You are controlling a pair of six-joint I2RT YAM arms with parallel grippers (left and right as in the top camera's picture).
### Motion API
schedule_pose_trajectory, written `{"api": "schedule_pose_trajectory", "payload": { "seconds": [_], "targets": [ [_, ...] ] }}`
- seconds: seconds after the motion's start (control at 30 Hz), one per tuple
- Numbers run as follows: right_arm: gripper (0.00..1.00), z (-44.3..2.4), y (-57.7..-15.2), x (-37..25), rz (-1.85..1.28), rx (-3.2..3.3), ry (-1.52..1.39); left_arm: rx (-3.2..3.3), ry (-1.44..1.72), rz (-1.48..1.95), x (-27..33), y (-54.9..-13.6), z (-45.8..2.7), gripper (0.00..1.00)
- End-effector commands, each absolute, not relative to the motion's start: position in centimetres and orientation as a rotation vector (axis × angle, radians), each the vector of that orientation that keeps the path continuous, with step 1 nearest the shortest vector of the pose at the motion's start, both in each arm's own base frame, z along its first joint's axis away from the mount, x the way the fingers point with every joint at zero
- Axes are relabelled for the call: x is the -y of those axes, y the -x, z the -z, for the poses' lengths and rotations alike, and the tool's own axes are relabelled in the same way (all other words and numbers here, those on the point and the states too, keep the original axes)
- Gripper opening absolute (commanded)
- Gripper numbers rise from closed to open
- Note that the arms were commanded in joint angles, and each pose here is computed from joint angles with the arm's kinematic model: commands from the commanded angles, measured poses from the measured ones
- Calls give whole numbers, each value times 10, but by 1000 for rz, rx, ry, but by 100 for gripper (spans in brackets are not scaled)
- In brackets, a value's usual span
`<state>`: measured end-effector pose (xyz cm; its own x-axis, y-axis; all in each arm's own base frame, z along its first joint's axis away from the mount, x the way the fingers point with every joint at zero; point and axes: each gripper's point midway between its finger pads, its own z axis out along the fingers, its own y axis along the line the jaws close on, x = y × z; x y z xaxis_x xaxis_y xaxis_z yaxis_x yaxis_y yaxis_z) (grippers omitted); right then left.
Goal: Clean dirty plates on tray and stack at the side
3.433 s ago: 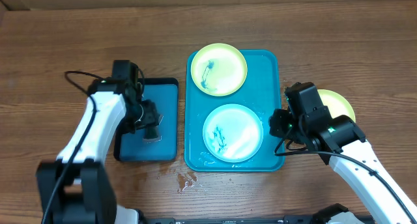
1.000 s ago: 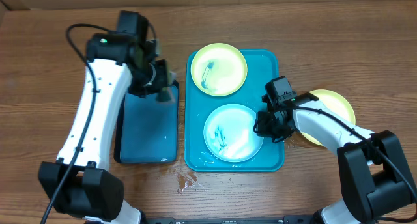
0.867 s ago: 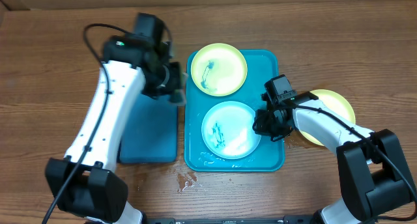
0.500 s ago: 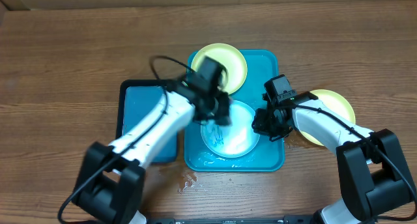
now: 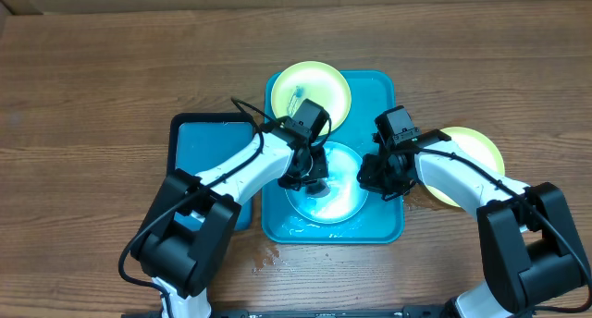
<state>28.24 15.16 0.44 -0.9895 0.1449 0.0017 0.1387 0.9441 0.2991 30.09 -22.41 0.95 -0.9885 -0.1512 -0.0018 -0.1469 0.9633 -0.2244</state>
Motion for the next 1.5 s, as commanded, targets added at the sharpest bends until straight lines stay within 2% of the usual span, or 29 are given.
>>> {"api": "schedule_pose_trajectory", "payload": {
  "seconds": [0.0, 0.1, 0.3, 0.67, 0.87, 1.03, 1.23, 1.47],
  "targets": [
    [4, 10, -278, -142, -372, -3112, -276, -3118, 344, 71, 178, -305, 5, 4],
    [4, 10, -278, -142, -372, -3112, -276, -3086, 330, -83, 155, -317, -9, 4],
    [4, 10, -278, -142, -373, -3111, -276, -3072, 208, -34, 160, -328, -10, 4],
    [4, 10, -278, -142, -372, -3112, -276, -3141, -92, 828, 305, -294, 17, 4],
    [4, 10, -278, -142, -372, -3112, -276, -3162, -127, 959, 318, -282, 12, 4],
    [4, 10, -278, -142, -372, -3112, -276, -3250, -54, 764, 292, -274, 20, 4],
    [4, 10, -278, -142, -372, -3112, -276, -3229, 110, 194, 224, -284, 15, 4],
    [4, 10, -278, -142, -372, -3111, -277, -3029, 49, -339, 165, -303, 2, 4]
  ]
}}
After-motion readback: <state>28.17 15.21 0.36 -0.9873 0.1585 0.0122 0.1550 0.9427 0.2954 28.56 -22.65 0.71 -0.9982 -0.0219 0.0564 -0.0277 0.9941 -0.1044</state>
